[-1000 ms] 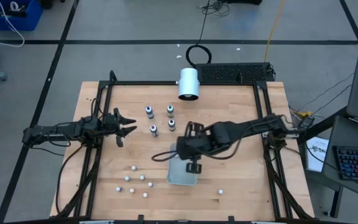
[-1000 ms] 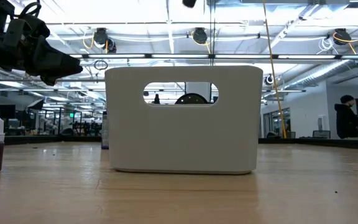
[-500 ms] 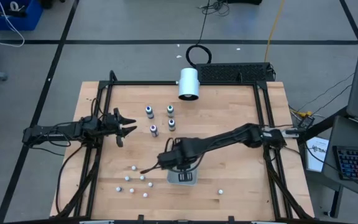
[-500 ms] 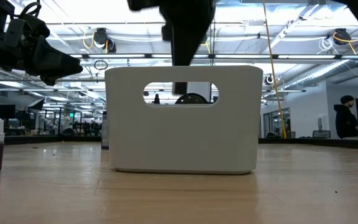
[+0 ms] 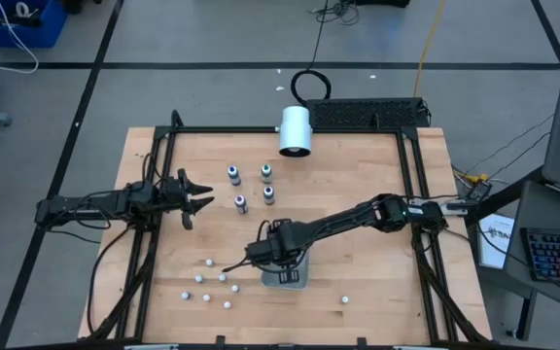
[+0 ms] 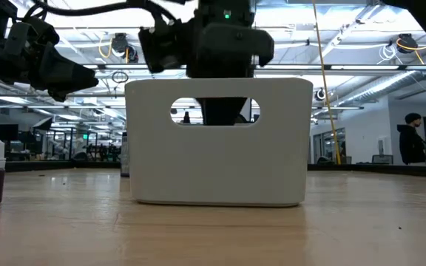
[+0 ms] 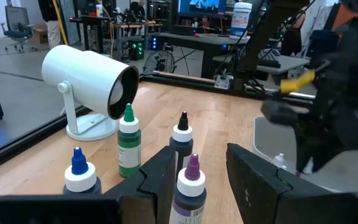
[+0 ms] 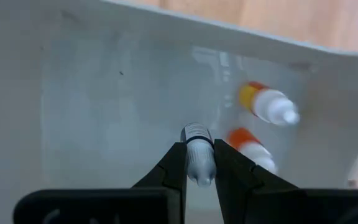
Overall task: Pick & Place food coloring
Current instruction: Put the small purple food coloring bottle into the gray bin, then put the small red food coloring bottle into the gray bin
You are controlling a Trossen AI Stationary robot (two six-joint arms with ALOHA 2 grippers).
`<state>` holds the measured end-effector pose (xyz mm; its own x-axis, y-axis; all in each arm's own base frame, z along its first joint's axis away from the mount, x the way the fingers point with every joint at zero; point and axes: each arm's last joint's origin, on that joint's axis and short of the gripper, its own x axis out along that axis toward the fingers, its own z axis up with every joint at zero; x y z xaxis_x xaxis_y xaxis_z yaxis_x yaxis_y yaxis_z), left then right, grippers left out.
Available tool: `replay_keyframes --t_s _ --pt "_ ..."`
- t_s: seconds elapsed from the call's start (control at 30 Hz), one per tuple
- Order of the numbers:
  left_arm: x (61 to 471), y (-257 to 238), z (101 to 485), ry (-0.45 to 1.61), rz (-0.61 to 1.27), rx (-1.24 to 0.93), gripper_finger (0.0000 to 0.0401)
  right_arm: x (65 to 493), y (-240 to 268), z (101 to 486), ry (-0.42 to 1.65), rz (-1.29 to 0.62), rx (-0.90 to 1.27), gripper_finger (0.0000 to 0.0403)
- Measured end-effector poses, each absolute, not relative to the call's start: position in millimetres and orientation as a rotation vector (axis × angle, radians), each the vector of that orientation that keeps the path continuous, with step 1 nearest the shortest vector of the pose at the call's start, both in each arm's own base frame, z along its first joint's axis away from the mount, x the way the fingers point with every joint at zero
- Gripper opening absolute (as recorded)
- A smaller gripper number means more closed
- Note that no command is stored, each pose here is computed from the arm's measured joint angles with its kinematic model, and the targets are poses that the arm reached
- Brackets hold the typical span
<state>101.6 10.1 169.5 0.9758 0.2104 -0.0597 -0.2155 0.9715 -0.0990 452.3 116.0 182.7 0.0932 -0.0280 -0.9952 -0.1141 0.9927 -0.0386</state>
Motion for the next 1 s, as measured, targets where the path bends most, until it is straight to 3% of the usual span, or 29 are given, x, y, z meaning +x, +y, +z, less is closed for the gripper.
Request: replay_keyframes --t_s 0.47,0.73,1.0 --pt "102 10 169 0.049 0.215 -0.105 0.0147 451 117 170 1.482 0.109 -0.079 0.0043" --pt "102 10 169 0.049 0.214 -0.105 0.0147 451 117 165 1.499 0.079 -0.052 0.0146" --pt "102 10 169 0.049 0.215 -0.105 0.0148 449 118 172 1.485 0.080 -0.047 0.0155"
